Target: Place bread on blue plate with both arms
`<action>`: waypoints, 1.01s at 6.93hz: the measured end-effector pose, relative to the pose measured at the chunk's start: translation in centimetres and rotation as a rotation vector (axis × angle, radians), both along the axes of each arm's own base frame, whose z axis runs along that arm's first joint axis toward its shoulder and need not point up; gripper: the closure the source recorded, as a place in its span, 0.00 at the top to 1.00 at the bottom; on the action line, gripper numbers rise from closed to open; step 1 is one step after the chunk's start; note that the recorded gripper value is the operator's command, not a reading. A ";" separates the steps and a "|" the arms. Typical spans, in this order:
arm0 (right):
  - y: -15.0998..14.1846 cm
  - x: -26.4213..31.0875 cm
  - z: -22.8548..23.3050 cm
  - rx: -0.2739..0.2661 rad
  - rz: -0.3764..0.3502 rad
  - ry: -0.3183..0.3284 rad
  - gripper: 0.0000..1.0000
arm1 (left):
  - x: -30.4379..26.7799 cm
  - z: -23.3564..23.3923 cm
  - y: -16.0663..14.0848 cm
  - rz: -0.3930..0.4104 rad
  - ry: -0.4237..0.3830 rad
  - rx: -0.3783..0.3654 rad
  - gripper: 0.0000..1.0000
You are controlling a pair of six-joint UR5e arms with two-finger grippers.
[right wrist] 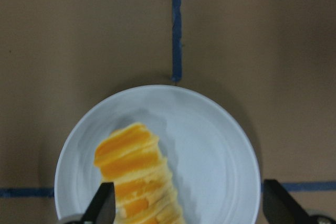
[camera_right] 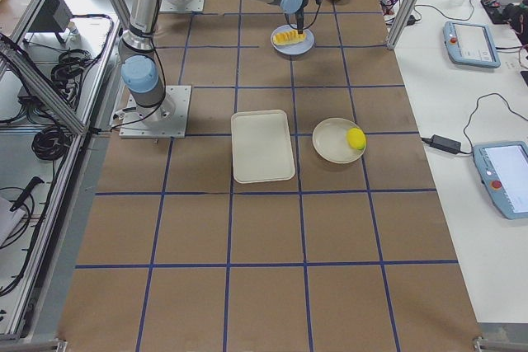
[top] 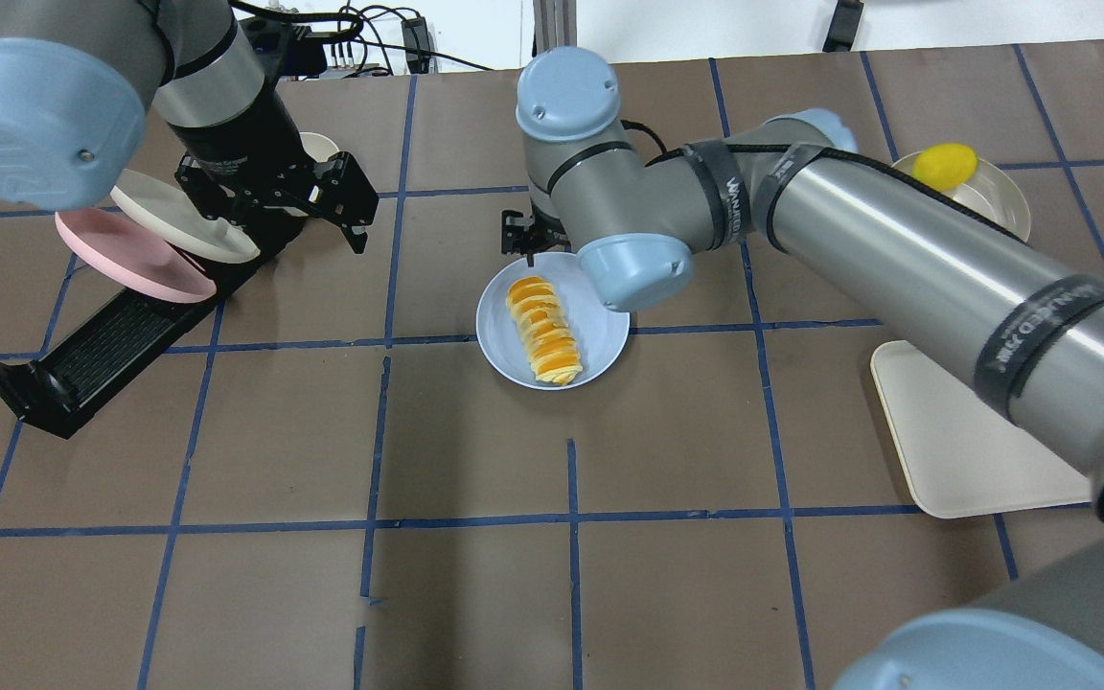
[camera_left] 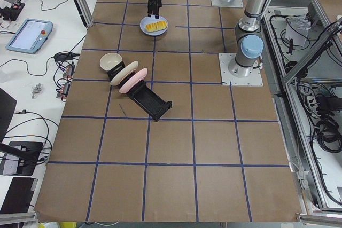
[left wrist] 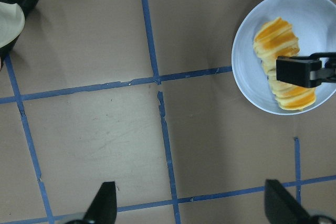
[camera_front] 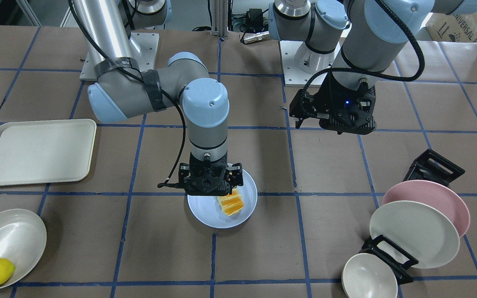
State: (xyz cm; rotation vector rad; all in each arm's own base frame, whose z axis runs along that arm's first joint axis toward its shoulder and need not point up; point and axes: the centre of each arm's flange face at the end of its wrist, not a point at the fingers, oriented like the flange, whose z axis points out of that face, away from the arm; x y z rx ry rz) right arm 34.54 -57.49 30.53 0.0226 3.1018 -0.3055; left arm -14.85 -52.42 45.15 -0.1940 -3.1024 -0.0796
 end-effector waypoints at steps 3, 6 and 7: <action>-1.2 -9.7 10.2 -0.077 -0.091 0.006 1.00 | 0.8 -0.4 -0.3 -0.011 -0.003 0.005 1.00; -0.9 -20.0 14.4 -0.038 -0.253 0.038 1.00 | 0.9 1.3 -0.5 -0.021 -0.014 -0.029 1.00; 1.2 -21.4 16.1 0.023 -0.300 0.048 1.00 | 0.9 1.6 -0.2 -0.020 -0.021 -0.024 1.00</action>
